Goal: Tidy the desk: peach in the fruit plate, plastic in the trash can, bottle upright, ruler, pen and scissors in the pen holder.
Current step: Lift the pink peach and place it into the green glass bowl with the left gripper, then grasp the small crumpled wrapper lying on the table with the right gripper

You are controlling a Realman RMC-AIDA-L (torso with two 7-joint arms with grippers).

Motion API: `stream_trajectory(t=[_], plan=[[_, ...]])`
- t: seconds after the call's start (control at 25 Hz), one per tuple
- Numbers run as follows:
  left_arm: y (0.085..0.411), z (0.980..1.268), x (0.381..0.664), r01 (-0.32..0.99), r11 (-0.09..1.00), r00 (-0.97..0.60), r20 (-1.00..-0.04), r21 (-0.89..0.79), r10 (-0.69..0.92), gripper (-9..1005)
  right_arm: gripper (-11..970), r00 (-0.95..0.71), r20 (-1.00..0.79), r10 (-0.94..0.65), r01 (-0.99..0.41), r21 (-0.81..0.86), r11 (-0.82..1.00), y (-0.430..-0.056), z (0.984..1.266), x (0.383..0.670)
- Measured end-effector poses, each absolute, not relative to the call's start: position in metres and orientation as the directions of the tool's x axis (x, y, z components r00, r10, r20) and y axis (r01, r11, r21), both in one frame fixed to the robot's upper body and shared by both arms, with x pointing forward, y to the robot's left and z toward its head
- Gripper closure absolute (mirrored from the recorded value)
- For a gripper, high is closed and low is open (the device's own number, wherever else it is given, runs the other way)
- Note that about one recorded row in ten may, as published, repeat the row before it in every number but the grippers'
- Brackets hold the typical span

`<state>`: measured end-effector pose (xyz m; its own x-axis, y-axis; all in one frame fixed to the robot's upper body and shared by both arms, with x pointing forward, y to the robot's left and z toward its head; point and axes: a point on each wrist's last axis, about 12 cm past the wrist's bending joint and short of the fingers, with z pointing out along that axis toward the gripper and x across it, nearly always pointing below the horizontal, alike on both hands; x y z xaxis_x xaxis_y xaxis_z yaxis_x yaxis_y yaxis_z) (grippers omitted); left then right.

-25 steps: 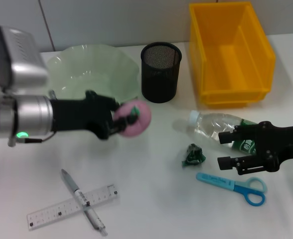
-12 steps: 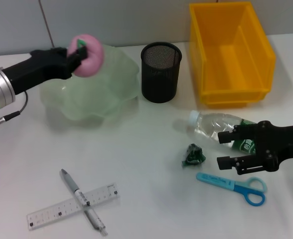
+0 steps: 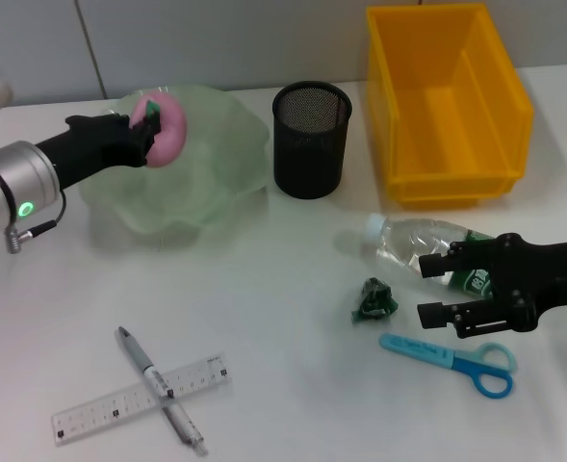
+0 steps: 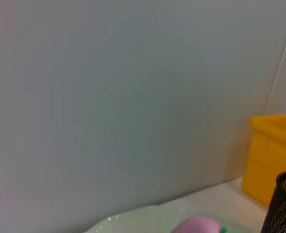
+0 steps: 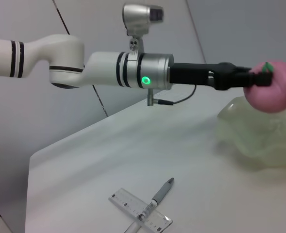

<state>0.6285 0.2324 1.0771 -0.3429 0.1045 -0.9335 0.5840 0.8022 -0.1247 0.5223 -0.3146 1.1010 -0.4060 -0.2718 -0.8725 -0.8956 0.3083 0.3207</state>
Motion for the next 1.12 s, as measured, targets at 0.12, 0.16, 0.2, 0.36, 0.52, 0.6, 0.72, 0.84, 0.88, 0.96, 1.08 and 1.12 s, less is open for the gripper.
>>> stream_trajectory(t=[0.12,0.16,0.2,0.36,0.52,0.6,0.72,0.84,0.88,0.96,1.08,1.12], plan=[[0.229,1.076,0.629,0.595,0.798,-0.333,-0.933,-0.096,0.136,884,203,-0.405,-0.873,-0.273,-0.896,0.32,0.307,-0.314,1.101,0.523],[0.228,1.075,0.629,0.604,0.793,-0.328,-0.933,-0.085,0.15,860,203,-0.405,-0.871,-0.276,-0.896,0.32,0.306,-0.313,1.101,0.523],[0.226,1.074,0.628,0.614,0.786,-0.325,-0.931,-0.075,0.164,835,203,-0.406,-0.87,-0.28,-0.897,0.32,0.305,-0.313,1.1,0.523],[0.22,1.074,0.628,0.636,0.77,-0.319,-0.927,-0.054,0.198,738,204,-0.406,-0.868,-0.286,-0.897,0.32,0.304,-0.312,1.1,0.524],[0.218,1.074,0.629,0.636,0.77,-0.322,-0.924,-0.049,0.207,482,204,-0.405,-0.868,-0.287,-0.898,0.319,0.303,-0.312,1.1,0.524],[0.217,1.073,0.629,0.638,0.769,-0.324,-0.922,-0.047,0.212,433,204,-0.405,-0.868,-0.288,-0.898,0.319,0.303,-0.312,1.1,0.524],[0.217,1.073,0.629,0.637,0.769,-0.324,-0.922,-0.048,0.211,358,204,-0.405,-0.868,-0.288,-0.898,0.319,0.303,-0.312,1.1,0.524],[0.217,1.074,0.629,0.639,0.767,-0.323,-0.923,-0.05,0.208,284,205,-0.405,-0.868,-0.288,-0.898,0.318,0.303,-0.312,1.101,0.524],[0.216,1.075,0.629,0.642,0.764,-0.322,-0.925,-0.056,0.202,259,205,-0.405,-0.868,-0.288,-0.898,0.318,0.304,-0.312,1.101,0.524],[0.214,1.078,0.629,0.653,0.753,-0.325,-0.928,-0.082,0.18,237,205,-0.404,-0.869,-0.287,-0.898,0.316,0.307,-0.313,1.101,0.525],[0.213,1.084,0.624,0.686,0.713,-0.329,-0.936,-0.144,0.127,205,205,-0.397,-0.871,-0.289,-0.9,0.307,0.31,-0.314,1.103,0.526],[0.214,1.091,0.618,0.722,0.667,-0.323,-0.942,-0.185,0.088,194,205,-0.395,-0.872,-0.289,-0.9,0.305,0.311,-0.314,1.103,0.526]])
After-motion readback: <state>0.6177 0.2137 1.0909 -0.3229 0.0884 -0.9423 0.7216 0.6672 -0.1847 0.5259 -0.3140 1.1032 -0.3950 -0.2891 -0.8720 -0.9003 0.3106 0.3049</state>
